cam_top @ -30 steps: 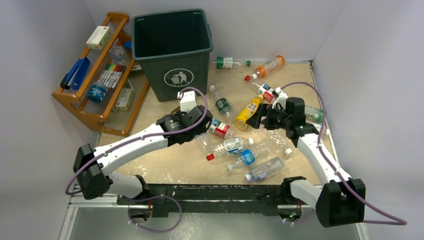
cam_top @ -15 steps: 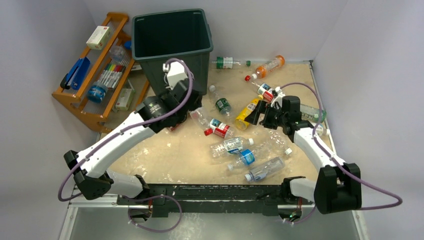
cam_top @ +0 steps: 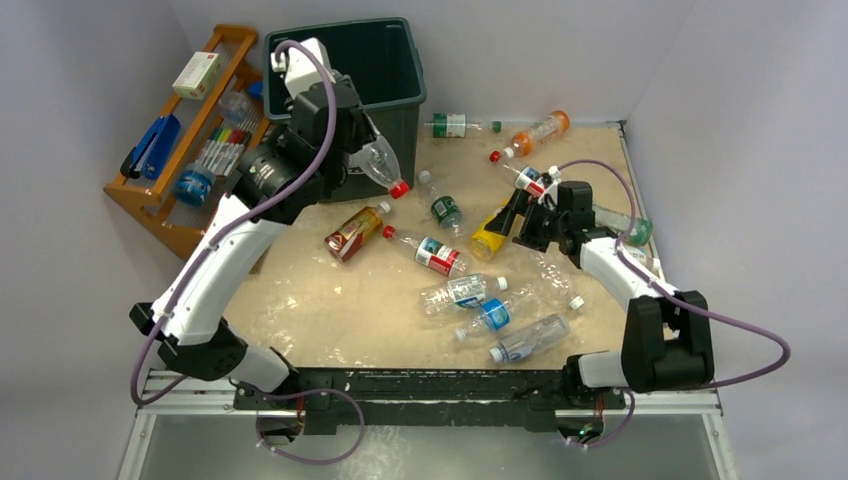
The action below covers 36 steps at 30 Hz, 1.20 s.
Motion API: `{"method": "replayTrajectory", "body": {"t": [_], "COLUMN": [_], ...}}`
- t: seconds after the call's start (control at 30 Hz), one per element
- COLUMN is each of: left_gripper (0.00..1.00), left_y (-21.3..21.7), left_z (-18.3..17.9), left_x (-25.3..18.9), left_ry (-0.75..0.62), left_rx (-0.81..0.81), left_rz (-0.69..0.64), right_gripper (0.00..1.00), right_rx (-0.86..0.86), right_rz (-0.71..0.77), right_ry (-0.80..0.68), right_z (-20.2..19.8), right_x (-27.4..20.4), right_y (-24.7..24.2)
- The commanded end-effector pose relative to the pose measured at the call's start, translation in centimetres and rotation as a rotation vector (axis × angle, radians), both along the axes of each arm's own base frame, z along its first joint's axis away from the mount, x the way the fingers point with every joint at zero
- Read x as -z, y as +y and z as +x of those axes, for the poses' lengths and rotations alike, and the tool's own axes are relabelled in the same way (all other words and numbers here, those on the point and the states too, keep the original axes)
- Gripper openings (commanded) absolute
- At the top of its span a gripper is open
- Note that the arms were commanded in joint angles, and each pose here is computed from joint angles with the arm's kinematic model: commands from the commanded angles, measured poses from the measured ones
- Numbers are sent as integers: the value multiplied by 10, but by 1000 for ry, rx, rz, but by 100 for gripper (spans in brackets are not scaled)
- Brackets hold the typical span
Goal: Put the plastic bottles in the bin
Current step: Pick up the plastic bottle at the center of the board, then place the plastic bottle in the trash bin.
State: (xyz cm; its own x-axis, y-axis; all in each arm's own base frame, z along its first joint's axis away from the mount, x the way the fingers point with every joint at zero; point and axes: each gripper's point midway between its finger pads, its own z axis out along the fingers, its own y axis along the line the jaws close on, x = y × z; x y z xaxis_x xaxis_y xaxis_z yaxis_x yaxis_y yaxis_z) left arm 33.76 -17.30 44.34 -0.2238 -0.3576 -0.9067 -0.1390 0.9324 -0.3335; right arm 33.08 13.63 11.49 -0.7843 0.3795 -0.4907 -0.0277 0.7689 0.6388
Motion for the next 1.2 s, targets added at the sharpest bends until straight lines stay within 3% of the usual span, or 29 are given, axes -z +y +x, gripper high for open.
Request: {"method": "replayTrajectory", "body": {"t": [0.0, 0.37, 0.6, 0.97, 1.17], "left_gripper": [37, 39, 39, 39, 39], "left_y": [21, 48, 81, 108, 110], "left_z": [12, 60, 105, 179, 206], "left_x": [-37, -65, -60, -54, -35], "left_ry": [-88, -159, -173, -261, -247], "left_rx": [-59, -123, -157, -63, -62], "left_rz": [11, -45, -103, -333, -387], "right_gripper": [100, 100, 100, 100, 100], "right_rx": [38, 78, 89, 88, 90], "right_rz": [8, 8, 9, 13, 5], "right_ry": [-22, 64, 82, 87, 97], "right_z": [21, 31, 39, 40, 40], "right_x": [-9, 22, 29, 38, 42], "right_y": [0, -1, 0, 0, 0]}}
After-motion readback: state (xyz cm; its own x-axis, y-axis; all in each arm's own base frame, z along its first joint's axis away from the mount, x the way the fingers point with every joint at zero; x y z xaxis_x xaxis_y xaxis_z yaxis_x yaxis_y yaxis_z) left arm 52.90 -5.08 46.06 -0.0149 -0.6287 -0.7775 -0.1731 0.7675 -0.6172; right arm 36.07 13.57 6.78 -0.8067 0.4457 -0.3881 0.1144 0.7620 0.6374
